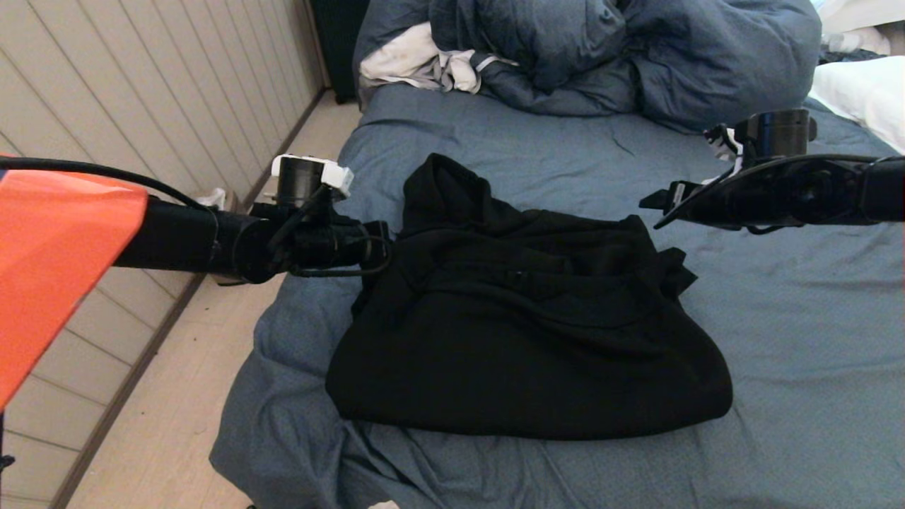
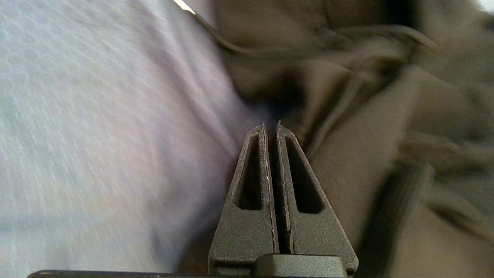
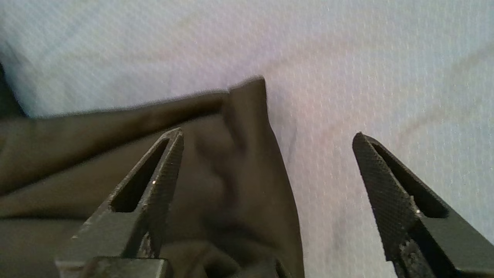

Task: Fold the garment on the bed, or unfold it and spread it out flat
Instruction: Unfold the black sweatshirt

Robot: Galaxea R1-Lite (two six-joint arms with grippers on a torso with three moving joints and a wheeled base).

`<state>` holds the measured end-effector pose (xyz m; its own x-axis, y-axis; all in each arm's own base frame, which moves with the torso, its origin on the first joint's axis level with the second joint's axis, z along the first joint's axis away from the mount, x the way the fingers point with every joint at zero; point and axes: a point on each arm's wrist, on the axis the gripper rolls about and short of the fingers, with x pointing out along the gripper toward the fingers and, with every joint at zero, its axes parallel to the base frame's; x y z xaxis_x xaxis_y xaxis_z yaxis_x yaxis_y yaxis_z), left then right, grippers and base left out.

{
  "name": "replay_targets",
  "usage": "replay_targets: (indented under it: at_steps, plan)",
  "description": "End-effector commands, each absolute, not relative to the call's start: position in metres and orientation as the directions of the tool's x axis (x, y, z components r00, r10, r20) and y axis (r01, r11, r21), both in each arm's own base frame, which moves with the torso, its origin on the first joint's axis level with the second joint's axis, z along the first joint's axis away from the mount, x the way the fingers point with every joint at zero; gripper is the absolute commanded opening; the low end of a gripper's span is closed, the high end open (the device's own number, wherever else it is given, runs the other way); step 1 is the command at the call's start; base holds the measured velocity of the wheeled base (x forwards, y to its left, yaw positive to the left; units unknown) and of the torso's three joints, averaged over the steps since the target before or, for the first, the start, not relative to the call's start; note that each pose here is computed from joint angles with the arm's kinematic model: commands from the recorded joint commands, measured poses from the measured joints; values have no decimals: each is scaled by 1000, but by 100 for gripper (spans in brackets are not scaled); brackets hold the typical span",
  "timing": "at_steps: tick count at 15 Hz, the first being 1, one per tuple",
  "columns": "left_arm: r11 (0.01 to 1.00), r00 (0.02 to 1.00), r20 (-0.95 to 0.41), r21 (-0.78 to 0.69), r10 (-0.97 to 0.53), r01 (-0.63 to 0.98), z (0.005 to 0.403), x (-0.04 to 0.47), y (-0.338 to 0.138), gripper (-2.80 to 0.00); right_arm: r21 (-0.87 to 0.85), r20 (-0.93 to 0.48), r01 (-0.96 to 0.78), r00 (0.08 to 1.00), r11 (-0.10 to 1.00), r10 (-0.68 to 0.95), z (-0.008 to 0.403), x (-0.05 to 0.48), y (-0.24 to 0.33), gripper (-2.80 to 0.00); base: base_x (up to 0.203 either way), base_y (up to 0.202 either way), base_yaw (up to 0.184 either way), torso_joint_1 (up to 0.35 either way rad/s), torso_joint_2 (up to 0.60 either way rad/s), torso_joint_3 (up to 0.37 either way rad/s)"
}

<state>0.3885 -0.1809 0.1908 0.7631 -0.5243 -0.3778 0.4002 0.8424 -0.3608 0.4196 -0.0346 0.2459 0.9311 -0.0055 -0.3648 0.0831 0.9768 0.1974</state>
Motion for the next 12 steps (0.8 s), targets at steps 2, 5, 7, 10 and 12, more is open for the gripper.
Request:
replay_targets:
  at_steps: [2, 5, 7, 10, 12]
  plan:
    - [819, 778, -293, -358, -555, 449, 234, 343, -169, -280, 201, -382, 80, 924, 976, 2, 245, 409, -31, 0, 0, 0, 0, 0, 0, 0]
    - [797, 773, -249, -355, -584, 488, 262, 300, -157, -280, 202, -394, 70, 919, 977, 16, 245, 403, -25, 0, 0, 0, 0, 0, 0, 0]
    - [767, 738, -249, -362, -627, 529, 270, 270, -152, -280, 206, -404, 56, 914, 977, 33, 243, 399, -17, 0, 0, 0, 0, 0, 0, 0]
    - [724, 663, -302, -377, -685, 577, 261, 232, -149, -280, 212, -407, 30, 911, 977, 61, 245, 393, -5, 0, 0, 0, 0, 0, 0, 0]
    - [726, 645, -336, -381, -686, 573, 249, 229, -151, -280, 220, -418, 8, 904, 976, 86, 241, 393, 7, 0, 0, 0, 0, 0, 0, 0]
